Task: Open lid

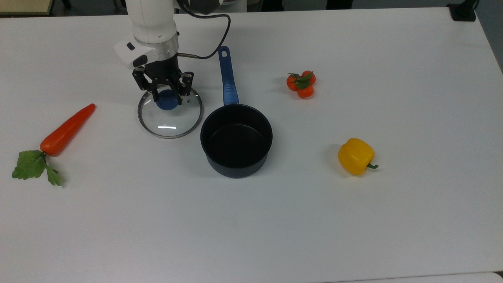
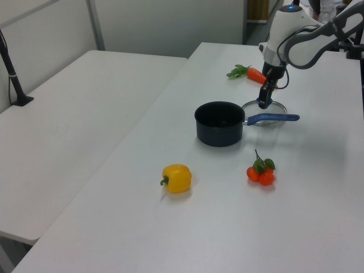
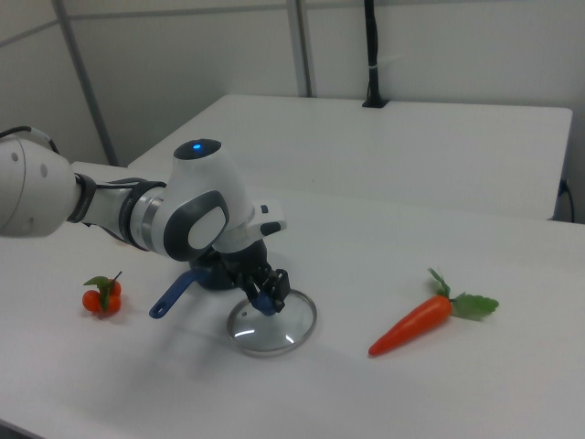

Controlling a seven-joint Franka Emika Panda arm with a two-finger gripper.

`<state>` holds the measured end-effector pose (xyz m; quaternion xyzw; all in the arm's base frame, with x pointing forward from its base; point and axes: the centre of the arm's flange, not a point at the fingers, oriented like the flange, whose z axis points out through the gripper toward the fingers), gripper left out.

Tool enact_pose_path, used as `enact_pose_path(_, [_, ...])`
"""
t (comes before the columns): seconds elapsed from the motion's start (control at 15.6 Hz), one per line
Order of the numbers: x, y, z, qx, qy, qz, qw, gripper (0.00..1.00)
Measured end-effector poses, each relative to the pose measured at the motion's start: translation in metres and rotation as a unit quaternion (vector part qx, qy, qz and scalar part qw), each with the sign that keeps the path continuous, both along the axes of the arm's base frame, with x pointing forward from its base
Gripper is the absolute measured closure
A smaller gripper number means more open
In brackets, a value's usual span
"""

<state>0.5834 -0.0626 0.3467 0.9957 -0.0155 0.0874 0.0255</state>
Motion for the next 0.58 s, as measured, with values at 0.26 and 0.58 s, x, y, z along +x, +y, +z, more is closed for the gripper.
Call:
enact_pose_path(0.26, [0.003, -0.001, 0.004, -0.001, -0.005, -0.001, 1.0000, 0.04])
enact_pose_path(0.58, [0.018, -0.002, 0.047, -0.002, 0.007, -0.002, 1.0000, 0.00])
